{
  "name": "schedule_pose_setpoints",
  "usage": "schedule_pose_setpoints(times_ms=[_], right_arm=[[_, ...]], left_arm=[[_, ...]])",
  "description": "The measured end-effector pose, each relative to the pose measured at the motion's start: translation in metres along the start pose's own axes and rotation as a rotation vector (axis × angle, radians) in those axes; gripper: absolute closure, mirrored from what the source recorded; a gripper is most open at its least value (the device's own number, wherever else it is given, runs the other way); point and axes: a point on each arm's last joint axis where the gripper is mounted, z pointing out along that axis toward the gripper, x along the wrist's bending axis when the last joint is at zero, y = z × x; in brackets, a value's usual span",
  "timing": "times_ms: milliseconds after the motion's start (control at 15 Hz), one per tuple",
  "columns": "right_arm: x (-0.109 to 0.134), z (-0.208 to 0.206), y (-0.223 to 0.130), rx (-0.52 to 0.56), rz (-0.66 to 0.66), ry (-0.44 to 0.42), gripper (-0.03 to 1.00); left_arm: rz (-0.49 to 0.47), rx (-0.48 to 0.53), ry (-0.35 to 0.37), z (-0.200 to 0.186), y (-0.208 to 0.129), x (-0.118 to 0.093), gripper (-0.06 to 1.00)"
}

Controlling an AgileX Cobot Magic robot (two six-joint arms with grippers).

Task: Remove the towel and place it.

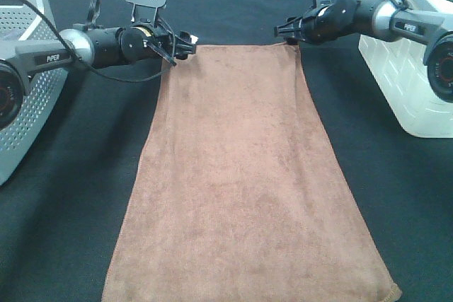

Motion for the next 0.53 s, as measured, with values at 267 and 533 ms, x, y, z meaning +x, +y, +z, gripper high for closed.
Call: schedule_pose_setpoints(times_ms=[267, 533], right_arm=[[-0.003, 0.002, -0.003, 0.003, 0.016, -0.005, 0.32], [-0.005, 0.017, -0.026, 0.035, 0.020, -0.009, 0.32]], left_arm=[[0.000, 0.006, -0.001, 0.000, -0.001, 0.000, 0.16], [-0.002, 0.021, -0.003, 0.001, -0.005, 0.000, 0.17]])
